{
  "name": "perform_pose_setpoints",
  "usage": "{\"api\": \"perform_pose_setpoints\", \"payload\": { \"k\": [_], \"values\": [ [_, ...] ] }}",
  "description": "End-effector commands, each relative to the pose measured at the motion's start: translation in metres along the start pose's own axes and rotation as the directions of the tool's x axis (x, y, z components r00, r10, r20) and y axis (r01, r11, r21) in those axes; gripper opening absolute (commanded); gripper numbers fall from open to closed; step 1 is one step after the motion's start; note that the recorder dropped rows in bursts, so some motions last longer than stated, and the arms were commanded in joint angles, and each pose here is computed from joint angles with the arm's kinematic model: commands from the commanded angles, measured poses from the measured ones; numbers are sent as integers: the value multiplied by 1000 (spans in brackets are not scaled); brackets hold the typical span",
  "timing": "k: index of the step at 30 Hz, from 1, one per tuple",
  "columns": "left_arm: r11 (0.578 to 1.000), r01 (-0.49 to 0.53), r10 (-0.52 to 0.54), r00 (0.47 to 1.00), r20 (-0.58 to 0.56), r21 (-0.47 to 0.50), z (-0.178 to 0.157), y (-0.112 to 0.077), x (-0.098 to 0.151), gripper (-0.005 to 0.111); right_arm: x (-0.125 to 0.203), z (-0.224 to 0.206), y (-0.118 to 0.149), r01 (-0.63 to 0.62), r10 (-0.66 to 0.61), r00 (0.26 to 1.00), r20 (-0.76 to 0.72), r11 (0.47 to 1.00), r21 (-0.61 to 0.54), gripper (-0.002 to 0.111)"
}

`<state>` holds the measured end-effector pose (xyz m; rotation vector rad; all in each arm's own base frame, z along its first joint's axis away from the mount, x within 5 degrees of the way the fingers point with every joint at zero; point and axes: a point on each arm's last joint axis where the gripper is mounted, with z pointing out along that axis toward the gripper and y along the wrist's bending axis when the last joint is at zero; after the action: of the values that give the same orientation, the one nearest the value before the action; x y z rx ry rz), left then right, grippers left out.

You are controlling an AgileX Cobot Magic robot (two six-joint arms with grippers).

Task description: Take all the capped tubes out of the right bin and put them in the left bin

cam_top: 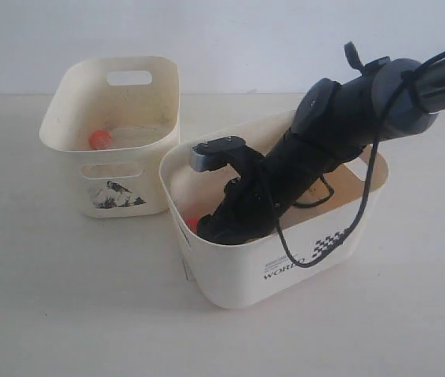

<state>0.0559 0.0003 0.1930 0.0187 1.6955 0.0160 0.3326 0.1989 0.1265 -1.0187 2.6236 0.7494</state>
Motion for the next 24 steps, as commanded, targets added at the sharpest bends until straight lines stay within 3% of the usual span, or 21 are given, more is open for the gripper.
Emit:
{"api": "perform_pose_setpoints", "payload": {
  "k": [1, 11, 18, 21, 24],
  "values": [
    [1000, 7, -7, 1000, 3, -1, 0, 0, -1, 4, 7, 10, -3, -26, 28, 998, -55, 999, 35, 74],
    [1000, 7, -7, 1000, 3, -1, 0, 0, -1, 4, 12, 22, -12, -82, 87, 993, -77, 994, 70, 72],
    [1000, 7, -7, 1000, 3, -1, 0, 0, -1, 4, 8, 19, -13, -65, 73, 993, -92, 994, 91, 31],
    [1000, 7, -7, 1000, 3, -1, 0, 0, -1, 4, 6, 16, -15, -63, 76, 992, -106, 991, 116, 23],
    [1000, 7, -7, 1000, 3, -1, 0, 0, -1, 4, 3, 14, -16, -44, 59, 991, -118, 991, 124, 23]
  ]
}}
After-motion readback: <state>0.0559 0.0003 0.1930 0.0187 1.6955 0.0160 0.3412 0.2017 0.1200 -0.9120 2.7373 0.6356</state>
